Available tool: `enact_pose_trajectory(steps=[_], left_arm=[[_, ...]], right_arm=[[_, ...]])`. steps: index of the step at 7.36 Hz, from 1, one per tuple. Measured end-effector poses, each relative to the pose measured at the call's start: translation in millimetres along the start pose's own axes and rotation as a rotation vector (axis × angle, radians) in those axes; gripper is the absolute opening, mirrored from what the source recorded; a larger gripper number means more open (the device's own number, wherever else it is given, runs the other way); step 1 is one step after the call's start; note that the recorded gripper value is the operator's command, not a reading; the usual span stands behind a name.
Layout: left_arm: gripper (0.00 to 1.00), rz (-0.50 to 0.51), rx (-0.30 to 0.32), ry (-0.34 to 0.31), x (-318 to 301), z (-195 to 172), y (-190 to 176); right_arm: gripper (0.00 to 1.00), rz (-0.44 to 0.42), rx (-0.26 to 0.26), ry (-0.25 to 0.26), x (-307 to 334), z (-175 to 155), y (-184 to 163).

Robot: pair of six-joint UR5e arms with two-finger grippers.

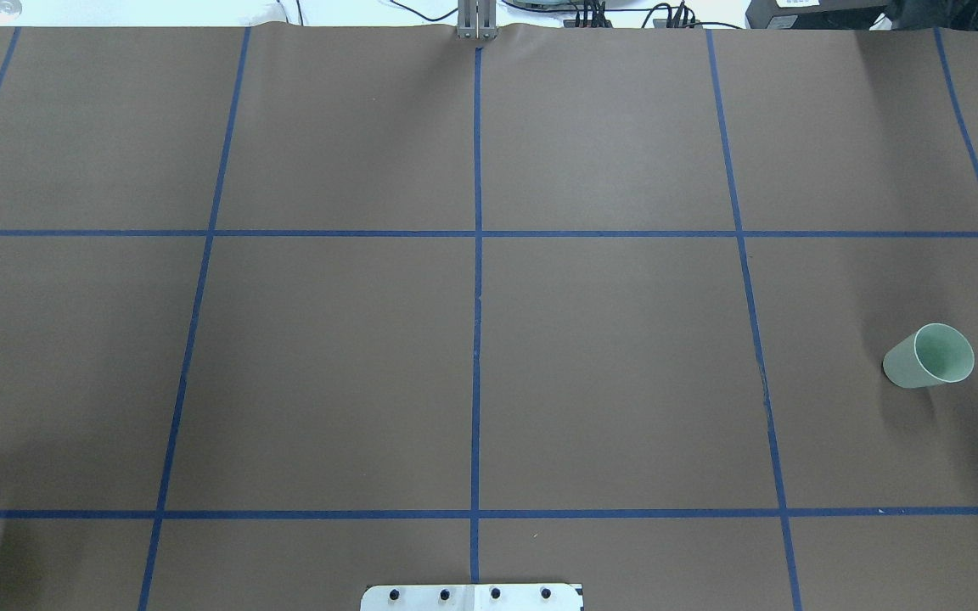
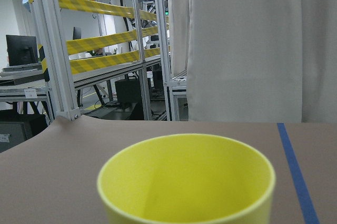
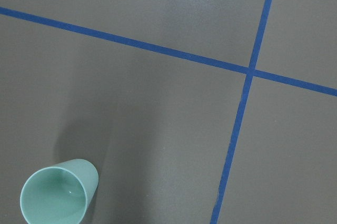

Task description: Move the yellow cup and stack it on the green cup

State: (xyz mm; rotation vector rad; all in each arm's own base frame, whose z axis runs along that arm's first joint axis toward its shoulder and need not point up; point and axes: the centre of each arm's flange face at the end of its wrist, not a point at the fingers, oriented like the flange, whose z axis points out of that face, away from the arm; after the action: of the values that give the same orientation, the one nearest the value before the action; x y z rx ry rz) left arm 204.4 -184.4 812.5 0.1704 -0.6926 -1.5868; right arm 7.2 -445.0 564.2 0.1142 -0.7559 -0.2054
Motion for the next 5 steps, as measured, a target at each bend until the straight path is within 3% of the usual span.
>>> enact_pose_trajectory(steps=[3, 5], left_arm=[[0.0, 0.06, -0.025, 0.036, -9, -12, -33], [0.0, 0.138, -0.02, 0.136, 0, -26, -39]], right_arm=[[0.99, 0.004, -0.004, -0.009, 0, 2, 2], [0.99, 0.008, -0.008, -0.022, -1, 4, 2]])
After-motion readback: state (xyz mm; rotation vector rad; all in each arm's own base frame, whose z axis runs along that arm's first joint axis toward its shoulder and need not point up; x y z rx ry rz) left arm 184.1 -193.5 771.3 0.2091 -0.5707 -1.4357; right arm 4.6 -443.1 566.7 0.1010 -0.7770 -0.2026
